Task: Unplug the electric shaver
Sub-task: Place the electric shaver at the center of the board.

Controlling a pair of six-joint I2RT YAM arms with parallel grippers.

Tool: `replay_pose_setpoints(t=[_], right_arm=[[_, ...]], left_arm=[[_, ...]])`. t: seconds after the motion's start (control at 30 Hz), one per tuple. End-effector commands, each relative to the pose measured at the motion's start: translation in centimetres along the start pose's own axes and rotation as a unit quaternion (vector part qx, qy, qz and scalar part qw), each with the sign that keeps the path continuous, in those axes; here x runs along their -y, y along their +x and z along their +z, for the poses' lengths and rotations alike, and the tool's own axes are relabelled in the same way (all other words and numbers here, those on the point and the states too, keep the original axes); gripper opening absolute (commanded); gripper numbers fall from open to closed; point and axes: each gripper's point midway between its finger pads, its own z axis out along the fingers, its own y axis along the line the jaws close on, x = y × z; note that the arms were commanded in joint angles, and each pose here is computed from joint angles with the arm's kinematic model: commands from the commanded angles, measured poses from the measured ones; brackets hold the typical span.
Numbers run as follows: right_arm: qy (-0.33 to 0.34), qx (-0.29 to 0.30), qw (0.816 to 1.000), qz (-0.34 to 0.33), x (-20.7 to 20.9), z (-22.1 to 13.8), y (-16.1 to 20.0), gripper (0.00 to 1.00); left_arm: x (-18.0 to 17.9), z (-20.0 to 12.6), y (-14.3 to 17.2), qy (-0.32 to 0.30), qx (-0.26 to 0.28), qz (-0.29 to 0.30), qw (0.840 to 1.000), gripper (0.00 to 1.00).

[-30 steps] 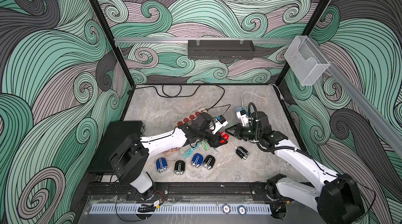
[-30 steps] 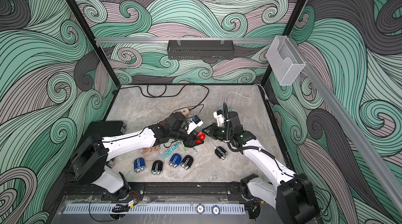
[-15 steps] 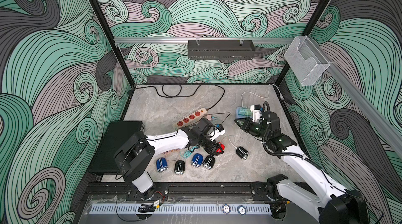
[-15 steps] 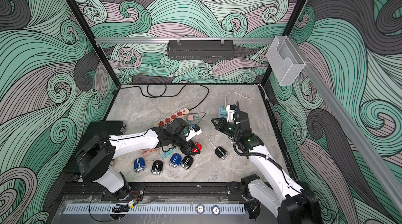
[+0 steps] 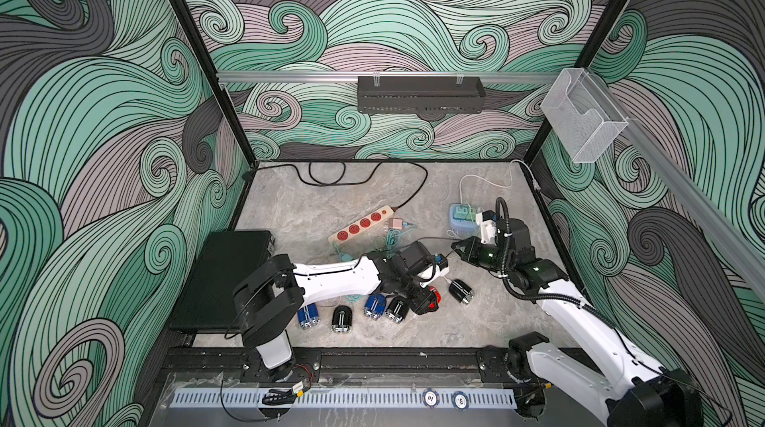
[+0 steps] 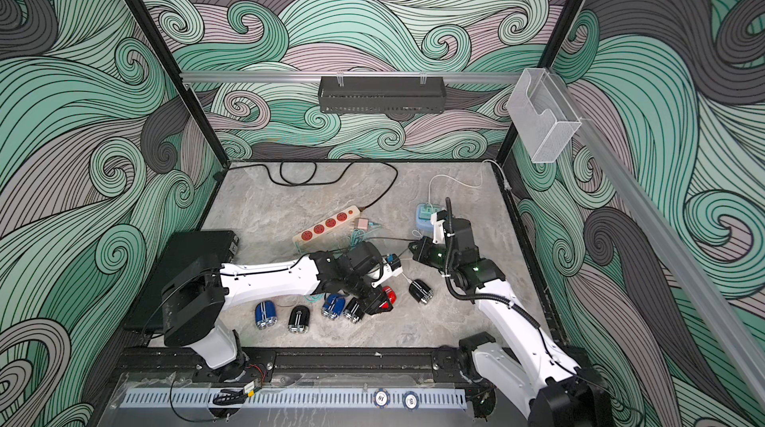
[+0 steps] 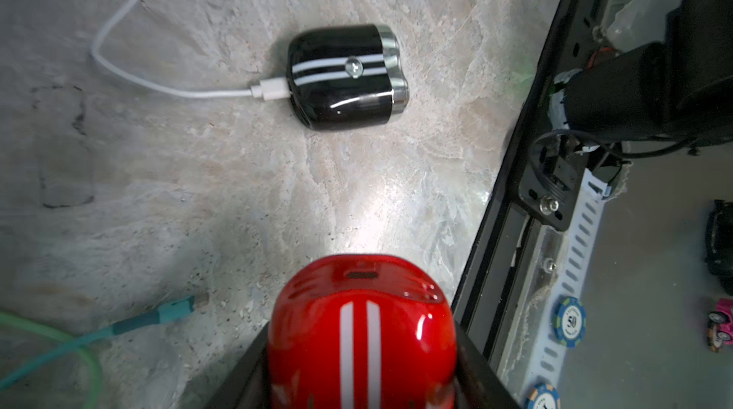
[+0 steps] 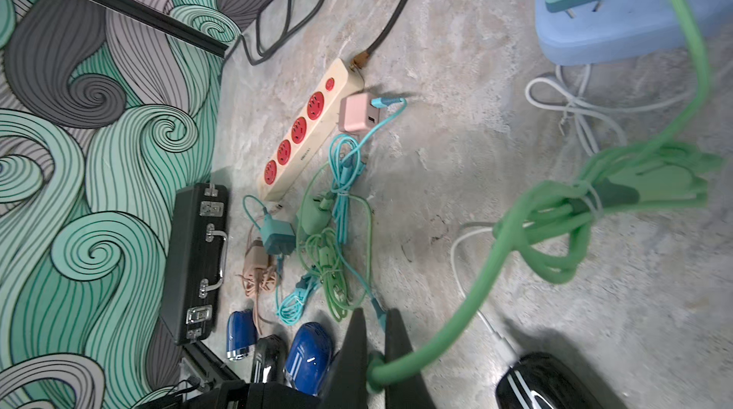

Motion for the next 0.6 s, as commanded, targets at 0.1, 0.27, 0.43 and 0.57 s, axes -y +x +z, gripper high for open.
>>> replay_pose_setpoints(t=[0.1,0.27,0.43,0.57], right_arm=[[0.040,0.000,0.999,-0.017,1.6,-1.2,0.7,0.01],[0.042,0.000,0.999,-0.015,2.0,-1.2,1.1,0.01],[0.042,0.001,0.999,-0.015,2.1,-1.4,1.2,0.01],[0.044,0.001,0.999,-0.015,2.2,-1.4,1.3,0.01]], left_arm=[[-0.3,1.9,0.9,-0.054,-0.053,-0.004,0.997,0.20],[-0.6,3.2,1.4,-0.078,-0.077,-0.003,0.994,0.22],[-0.6,4.3,1.7,-0.090,-0.094,-0.007,0.991,0.24],[-0.6,4.9,1.8,-0.096,-0.102,-0.011,0.990,0.26]])
